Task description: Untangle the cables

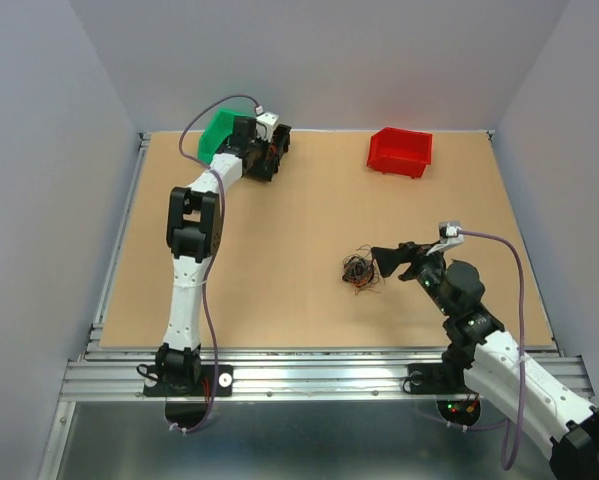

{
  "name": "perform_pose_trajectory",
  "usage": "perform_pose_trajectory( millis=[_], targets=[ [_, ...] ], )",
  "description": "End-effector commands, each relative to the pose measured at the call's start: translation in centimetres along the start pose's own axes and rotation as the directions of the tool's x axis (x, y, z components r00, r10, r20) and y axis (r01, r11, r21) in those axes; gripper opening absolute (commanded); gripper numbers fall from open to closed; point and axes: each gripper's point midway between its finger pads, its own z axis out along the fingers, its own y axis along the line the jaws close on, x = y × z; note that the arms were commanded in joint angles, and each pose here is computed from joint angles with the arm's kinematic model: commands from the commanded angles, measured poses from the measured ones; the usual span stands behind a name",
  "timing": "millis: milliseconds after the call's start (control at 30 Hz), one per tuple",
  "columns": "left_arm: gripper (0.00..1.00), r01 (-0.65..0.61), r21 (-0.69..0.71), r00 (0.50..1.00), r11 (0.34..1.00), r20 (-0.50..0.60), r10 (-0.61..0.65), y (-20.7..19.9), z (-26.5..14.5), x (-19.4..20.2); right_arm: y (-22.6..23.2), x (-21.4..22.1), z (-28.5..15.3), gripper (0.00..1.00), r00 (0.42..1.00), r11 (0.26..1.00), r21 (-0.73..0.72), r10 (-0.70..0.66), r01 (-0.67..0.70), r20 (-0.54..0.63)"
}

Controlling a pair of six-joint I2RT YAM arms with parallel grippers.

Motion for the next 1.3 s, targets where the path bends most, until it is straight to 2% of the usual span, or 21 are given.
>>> perform_pose_trajectory(
  millis=[0, 33, 67, 100, 133, 200, 267, 500, 700, 800, 1067, 1100, 1233, 1267],
  targets=[
    [0.03, -0.009, -0.003, 0.998, 1.0, 0.065, 0.01, 0.0, -1.8, -5.3, 0.8, -0.8, 0.2, 0.98, 1.0, 1.0, -0.02, 0.022, -0.022, 0.017],
    [0.03, -0.016, -0.002, 0.998, 1.0, 0.065, 0.016, 0.0, -2.0, -5.4, 0.8, -0.7, 0.3, 0.98, 1.0, 1.0, -0.02, 0.022, -0.021, 0.012],
    [0.2, -0.028, -0.009, 0.996, 1.0, 0.089, 0.029, 0.2, -3.1, -6.6, 0.8, -0.5, 0.4, 0.98, 1.0, 0.999, -0.021, 0.028, -0.027, 0.006],
    [0.28, -0.034, -0.025, 0.994, 0.999, 0.098, 0.037, 0.4, -3.3, -6.5, 0.9, -0.4, 0.4, 0.98, 1.0, 0.999, -0.023, 0.027, -0.027, 0.001],
    [0.41, -0.042, -0.041, 0.988, 0.998, 0.147, 0.048, 0.7, -5.3, -8.5, 0.9, -0.3, 0.5, 0.98, 1.0, 0.999, -0.027, 0.03, -0.03, 0.002],
    [0.54, -0.055, -0.071, 0.982, 0.996, 0.175, 0.066, 1.1, -6.2, -8.6, 0.8, -0.1, 0.6, 0.98, 0.999, 0.999, -0.024, 0.032, -0.032, -0.003],
    [0.56, -0.064, -0.098, 0.973, 0.993, 0.214, 0.084, 1.4, -8.1, -10.2, 0.8, 0.1, 0.7, 0.98, 0.999, 0.999, -0.026, 0.033, -0.033, -0.006],
    [0.58, -0.05, -0.267, 0.966, 0.962, 0.233, 0.115, 4.9, -9.2, -12.4, 0.8, 0.2, 0.9, 0.98, 1.0, 0.999, -0.03, 0.028, -0.029, -0.01],
    [0.61, -0.08, -0.361, 0.973, 0.929, 0.174, 0.151, 6.9, -6.6, -11.8, 0.8, 0.3, 0.8, 0.99, 1.0, 0.999, -0.03, 0.024, -0.024, -0.01],
    [0.61, -0.094, -0.397, 0.979, 0.913, 0.129, 0.158, 7.8, -4.8, -10.2, 0.7, 0.2, 0.7, 0.99, 1.0, 0.999, -0.029, 0.024, -0.024, -0.009],
    [0.61, -0.124, -0.353, 0.986, 0.927, 0.058, 0.154, 7.0, -2.6, -6.6, 0.6, 0.2, 0.6, 0.99, 1.0, 0.999, -0.021, 0.028, -0.029, -0.008],
    [0.6, -0.127, -0.353, 0.987, 0.927, 0.047, 0.153, 7.0, -2.5, -6.2, 0.5, 0.4, 0.7, 0.99, 1.0, 1.0, -0.016, 0.027, -0.027, -0.016],
    [0.36, -0.123, -0.369, 0.991, 0.921, 0.007, 0.135, 7.5, -1.9, -4.4, 0.5, 0.6, 0.8, 0.99, 0.999, 0.999, -0.014, 0.029, -0.03, -0.026],
    [0.23, -0.12, -0.368, 0.992, 0.922, 0.002, 0.129, 7.6, -1.8, -4.0, 0.5, 0.6, 0.8, 0.99, 0.999, 0.999, -0.014, 0.032, -0.033, -0.026]
  ],
)
